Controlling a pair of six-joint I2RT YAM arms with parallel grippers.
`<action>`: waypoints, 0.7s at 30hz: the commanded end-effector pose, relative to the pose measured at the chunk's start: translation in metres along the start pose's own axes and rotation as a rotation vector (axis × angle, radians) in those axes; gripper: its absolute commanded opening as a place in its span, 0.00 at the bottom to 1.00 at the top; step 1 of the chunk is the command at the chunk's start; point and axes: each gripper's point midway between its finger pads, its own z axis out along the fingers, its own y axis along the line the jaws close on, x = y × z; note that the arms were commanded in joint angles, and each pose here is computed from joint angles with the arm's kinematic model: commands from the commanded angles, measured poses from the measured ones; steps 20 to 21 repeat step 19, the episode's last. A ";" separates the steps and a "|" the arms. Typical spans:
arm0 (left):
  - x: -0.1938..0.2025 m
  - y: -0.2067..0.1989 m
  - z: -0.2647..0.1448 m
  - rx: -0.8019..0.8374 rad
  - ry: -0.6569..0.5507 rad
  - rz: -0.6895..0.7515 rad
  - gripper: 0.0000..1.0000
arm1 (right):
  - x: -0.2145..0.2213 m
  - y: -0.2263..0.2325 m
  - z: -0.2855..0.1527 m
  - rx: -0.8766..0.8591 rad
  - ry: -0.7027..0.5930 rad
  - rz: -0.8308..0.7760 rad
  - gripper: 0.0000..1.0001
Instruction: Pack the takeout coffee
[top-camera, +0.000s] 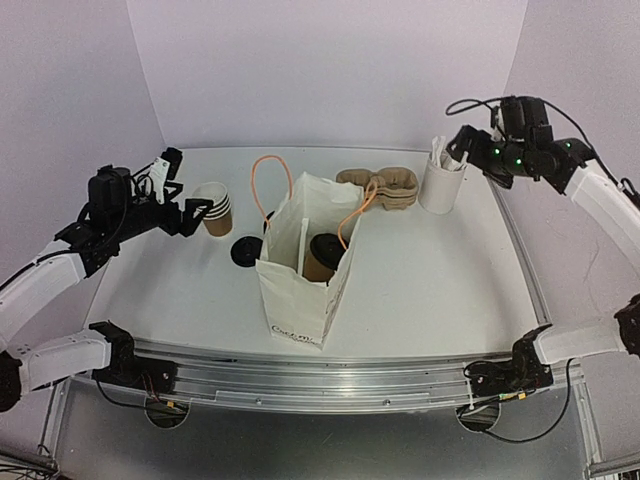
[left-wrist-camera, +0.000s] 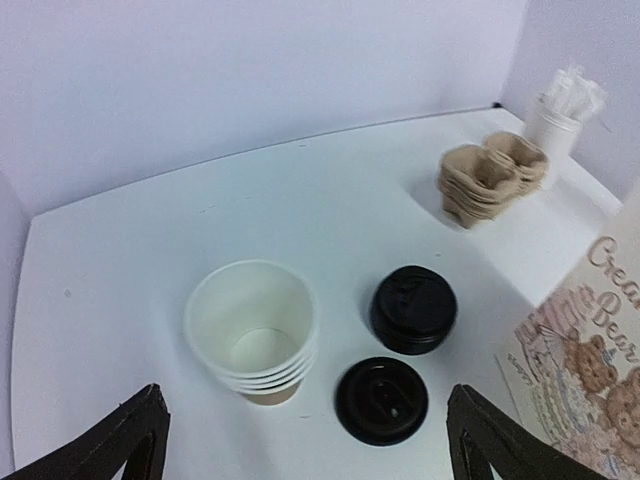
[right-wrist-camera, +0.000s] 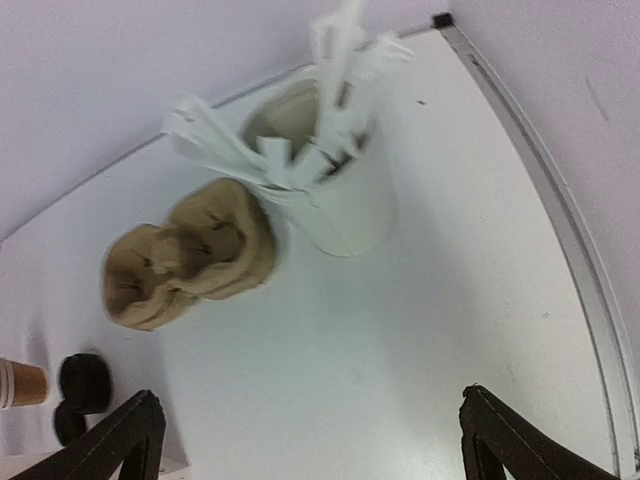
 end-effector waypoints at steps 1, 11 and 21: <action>0.013 0.049 -0.015 -0.192 -0.012 -0.216 0.97 | 0.046 -0.078 0.017 0.238 0.090 -0.016 0.98; 0.068 0.113 -0.033 -0.439 0.055 -0.386 0.99 | 0.094 -0.131 0.037 0.452 0.150 0.054 0.98; 0.087 0.117 -0.033 -0.441 0.079 -0.409 1.00 | 0.099 -0.147 0.036 0.501 0.097 0.073 0.98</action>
